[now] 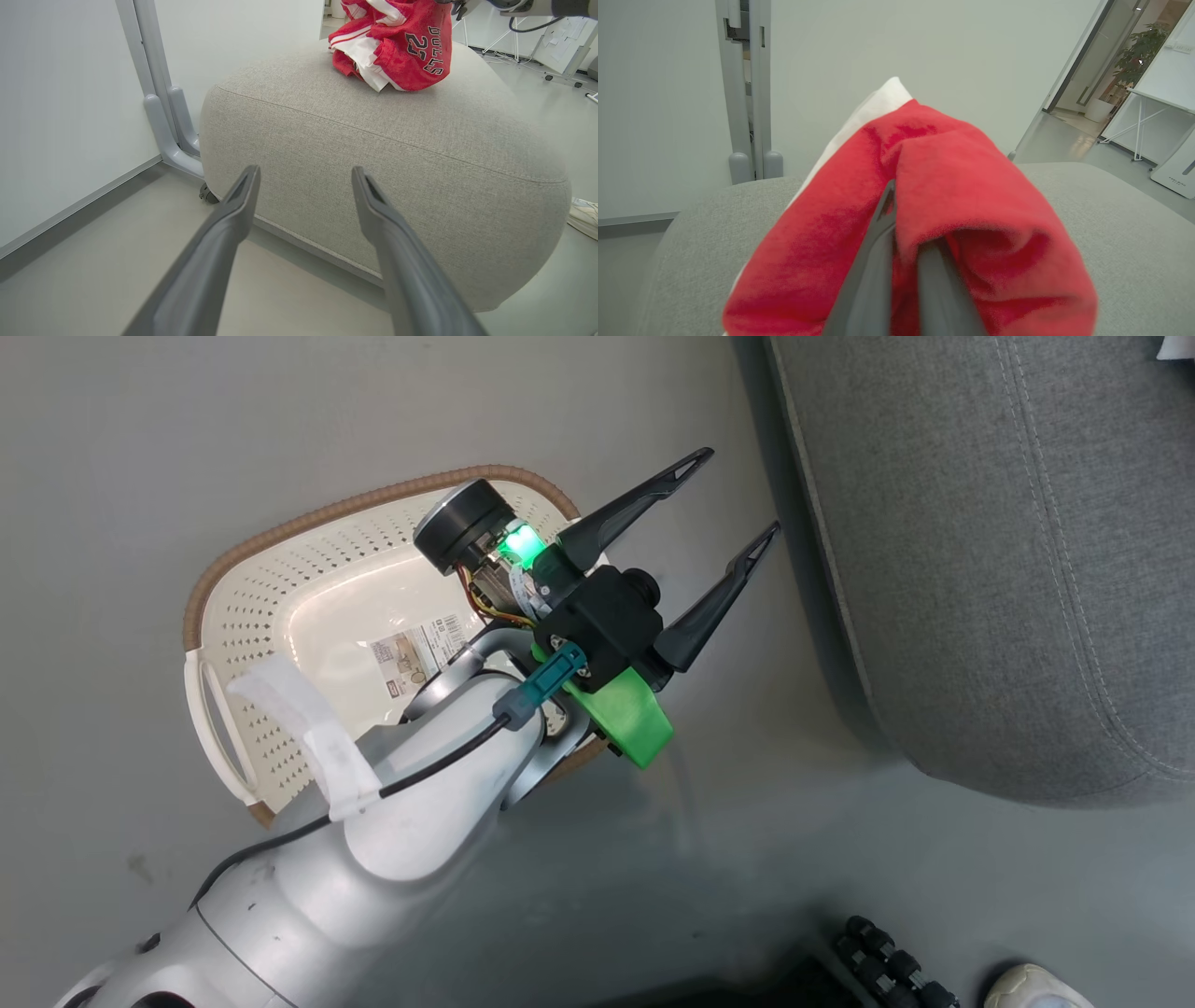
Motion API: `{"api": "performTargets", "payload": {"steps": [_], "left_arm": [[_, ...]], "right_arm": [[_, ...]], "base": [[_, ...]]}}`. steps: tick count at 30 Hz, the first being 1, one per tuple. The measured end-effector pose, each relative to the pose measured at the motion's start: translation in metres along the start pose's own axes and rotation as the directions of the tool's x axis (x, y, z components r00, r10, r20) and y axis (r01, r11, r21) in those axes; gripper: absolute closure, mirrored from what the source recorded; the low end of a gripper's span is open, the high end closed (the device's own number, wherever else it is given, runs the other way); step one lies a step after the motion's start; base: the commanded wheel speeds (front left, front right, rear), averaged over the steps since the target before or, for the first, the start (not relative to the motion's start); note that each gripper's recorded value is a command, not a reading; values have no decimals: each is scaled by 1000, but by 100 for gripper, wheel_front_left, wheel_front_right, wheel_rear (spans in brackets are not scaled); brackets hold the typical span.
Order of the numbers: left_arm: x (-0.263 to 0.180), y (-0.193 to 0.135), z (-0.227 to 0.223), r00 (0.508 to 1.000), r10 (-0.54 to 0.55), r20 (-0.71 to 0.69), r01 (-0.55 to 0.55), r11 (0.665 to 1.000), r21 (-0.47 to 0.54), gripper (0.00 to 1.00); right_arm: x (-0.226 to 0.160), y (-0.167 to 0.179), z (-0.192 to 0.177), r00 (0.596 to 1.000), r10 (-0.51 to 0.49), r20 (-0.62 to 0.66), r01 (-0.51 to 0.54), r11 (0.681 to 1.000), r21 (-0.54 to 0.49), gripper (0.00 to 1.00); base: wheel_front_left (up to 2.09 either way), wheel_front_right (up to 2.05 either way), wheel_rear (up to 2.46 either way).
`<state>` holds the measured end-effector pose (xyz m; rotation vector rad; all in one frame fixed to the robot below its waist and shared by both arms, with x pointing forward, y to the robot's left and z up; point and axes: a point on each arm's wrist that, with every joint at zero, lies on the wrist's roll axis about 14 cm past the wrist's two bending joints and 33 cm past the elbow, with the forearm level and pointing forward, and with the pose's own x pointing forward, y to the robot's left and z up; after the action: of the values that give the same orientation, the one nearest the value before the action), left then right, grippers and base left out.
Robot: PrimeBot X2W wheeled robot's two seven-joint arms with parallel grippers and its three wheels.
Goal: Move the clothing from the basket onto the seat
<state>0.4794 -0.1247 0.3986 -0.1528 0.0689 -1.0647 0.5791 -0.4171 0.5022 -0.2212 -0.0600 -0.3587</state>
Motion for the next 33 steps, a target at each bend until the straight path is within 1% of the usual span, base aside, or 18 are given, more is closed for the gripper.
{"api": "performTargets", "payload": {"steps": [2,5,10,11,12,13,21,25,31,33], "left_arm": [[-1,1,-2,1000,2,-3,-2,1000,-1,0],[-2,4,-2,1000,9,-5,-9,1000,2,0],[-4,9,0,1000,24,-7,-24,1000,16,0],[-5,9,1,1000,26,-7,-25,999,21,0],[-5,10,3,1000,28,-6,-28,999,23,0],[-5,10,5,1000,30,-3,-30,999,26,0],[-10,6,29,997,68,25,-69,997,37,0],[-19,8,42,992,121,38,-122,992,28,0],[-40,12,66,975,210,72,-212,977,22,0],[-51,17,73,964,252,81,-254,967,22,0]], "right_arm": [[-5,4,-18,999,4,-47,-4,1000,12,100],[-10,11,-35,996,10,-93,-7,1000,25,100],[-13,11,-43,992,10,-122,-7,1000,21,100],[-14,11,-42,992,8,-123,-5,1000,22,65],[-15,10,-41,993,7,-121,-4,1000,23,36],[-16,9,-38,993,7,-118,-4,1000,23,0],[-48,3,-25,995,20,-99,-19,1000,13,0],[-72,4,-16,996,36,-84,-34,999,21,0],[-101,18,13,996,83,-7,-83,996,45,0],[-110,25,26,994,106,25,-108,993,57,0]], "base": [[0,0,0],[0,0,0],[0,0,0],[0,0,0],[0,0,0],[0,0,0],[0,0,0],[0,0,0],[0,0,0],[0,0,0]]}}
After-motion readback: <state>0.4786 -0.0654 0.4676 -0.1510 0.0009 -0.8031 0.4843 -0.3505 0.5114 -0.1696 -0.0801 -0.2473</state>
